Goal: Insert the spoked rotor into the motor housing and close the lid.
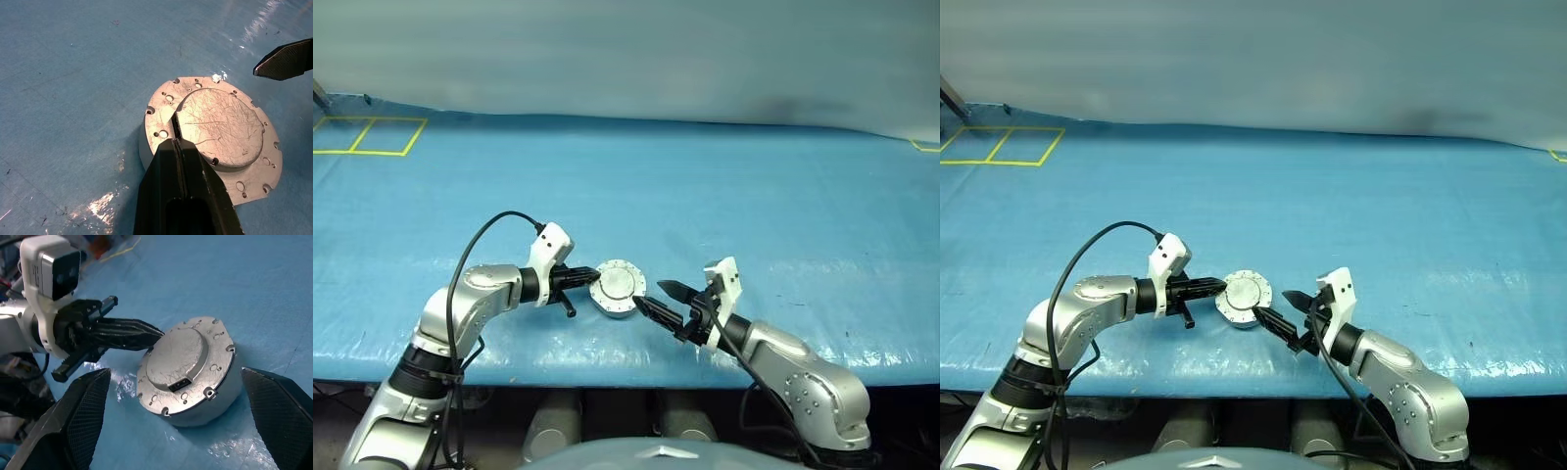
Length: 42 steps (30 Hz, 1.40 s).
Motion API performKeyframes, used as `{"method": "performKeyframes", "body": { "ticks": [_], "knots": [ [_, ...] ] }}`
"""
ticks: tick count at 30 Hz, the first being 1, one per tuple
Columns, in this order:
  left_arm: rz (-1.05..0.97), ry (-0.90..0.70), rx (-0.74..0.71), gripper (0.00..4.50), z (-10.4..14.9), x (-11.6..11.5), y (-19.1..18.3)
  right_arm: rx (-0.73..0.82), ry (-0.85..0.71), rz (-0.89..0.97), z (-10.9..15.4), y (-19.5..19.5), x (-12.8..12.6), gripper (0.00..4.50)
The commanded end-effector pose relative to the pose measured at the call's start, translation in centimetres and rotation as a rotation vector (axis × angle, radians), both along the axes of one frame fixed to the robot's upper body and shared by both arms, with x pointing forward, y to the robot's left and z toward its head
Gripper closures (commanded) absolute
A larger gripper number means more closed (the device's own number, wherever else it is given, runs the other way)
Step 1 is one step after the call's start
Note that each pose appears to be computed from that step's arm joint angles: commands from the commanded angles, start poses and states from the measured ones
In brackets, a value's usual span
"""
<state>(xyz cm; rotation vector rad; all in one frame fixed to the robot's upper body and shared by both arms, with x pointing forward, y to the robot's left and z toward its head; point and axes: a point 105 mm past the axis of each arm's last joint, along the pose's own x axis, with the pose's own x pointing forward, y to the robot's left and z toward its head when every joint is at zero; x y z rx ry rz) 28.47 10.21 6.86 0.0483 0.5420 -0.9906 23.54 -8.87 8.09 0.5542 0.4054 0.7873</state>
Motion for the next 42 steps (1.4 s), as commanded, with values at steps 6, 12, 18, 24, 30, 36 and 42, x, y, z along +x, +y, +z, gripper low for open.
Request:
{"method": "performKeyframes", "body": {
  "ticks": [6, 12, 18, 24, 30, 36, 42],
  "knots": [
    [-0.035, 0.086, 0.023, 4.50, -2.1, -1.4, -0.7, 0.208, 0.218, -0.100, -1.4, 1.2, 1.7, 0.02],
    [-0.025, 0.078, 0.017, 4.50, -2.0, -1.3, -0.7, 0.322, 0.357, -0.081, -2.2, 2.2, 1.3, 0.02],
    [-0.028, 0.077, 0.007, 4.50, -2.0, -1.4, -0.9, 0.425, 0.449, -0.074, -2.5, 2.1, 0.7, 0.02],
    [-0.030, 0.077, 0.007, 4.50, -2.0, -1.4, -0.9, 0.499, 0.483, -0.097, -2.6, 1.5, 0.5, 0.02],
    [-0.032, 0.076, 0.008, 4.50, -2.0, -1.3, -0.9, 0.490, 0.510, -0.090, -3.0, 1.7, 0.1, 1.81],
    [-0.033, 0.076, 0.009, 4.50, -2.0, -1.3, -0.9, 0.469, 0.521, -0.074, -3.3, 2.1, -0.1, 3.36],
    [-0.029, 0.074, 0.008, 4.50, -2.0, -1.3, -0.7, 0.457, 0.530, -0.052, -3.5, 2.4, -0.6, 3.36]
  ]
}}
